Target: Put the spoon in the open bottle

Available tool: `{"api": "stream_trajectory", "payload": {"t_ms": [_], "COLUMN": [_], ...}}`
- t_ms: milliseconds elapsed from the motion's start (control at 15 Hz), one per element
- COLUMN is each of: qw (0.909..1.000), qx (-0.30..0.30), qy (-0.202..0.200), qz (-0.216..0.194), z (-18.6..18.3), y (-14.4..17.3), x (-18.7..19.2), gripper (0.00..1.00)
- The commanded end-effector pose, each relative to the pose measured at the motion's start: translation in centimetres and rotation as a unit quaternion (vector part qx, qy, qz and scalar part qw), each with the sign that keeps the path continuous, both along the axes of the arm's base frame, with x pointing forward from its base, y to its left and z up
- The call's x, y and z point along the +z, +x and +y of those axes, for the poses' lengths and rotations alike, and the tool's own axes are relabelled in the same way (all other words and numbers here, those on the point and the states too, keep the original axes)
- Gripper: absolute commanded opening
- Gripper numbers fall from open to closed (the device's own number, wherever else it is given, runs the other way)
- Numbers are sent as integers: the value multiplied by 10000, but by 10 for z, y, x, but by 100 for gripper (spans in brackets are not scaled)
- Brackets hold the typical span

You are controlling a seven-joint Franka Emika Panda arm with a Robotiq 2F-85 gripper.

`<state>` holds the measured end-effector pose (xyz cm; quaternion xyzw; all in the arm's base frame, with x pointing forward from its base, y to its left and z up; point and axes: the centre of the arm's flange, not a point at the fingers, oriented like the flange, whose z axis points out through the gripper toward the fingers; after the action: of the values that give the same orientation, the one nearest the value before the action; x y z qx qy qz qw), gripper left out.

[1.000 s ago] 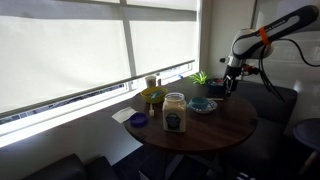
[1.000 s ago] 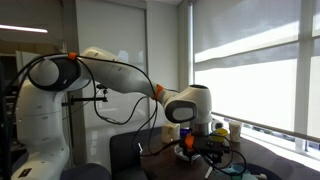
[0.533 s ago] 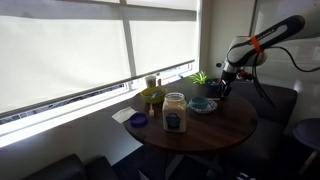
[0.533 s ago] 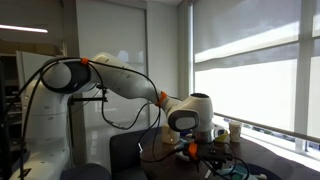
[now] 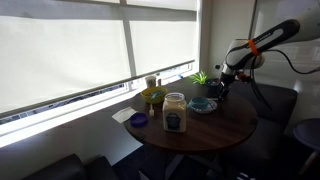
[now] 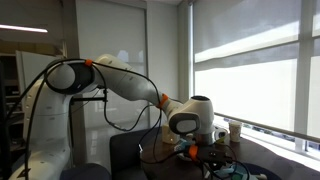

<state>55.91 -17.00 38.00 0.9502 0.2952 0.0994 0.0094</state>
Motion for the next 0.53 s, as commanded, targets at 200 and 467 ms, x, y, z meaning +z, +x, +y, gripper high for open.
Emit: {"api": "stream_trajectory", "payload": {"t_ms": [200, 467], "qw": [9999, 9996], "qx": [-119, -103], "qy": [95, 231], "qz": [-4, -138], "z": [1, 2], "y": [-2, -10], "x": [4, 33], "gripper": [1, 3]}}
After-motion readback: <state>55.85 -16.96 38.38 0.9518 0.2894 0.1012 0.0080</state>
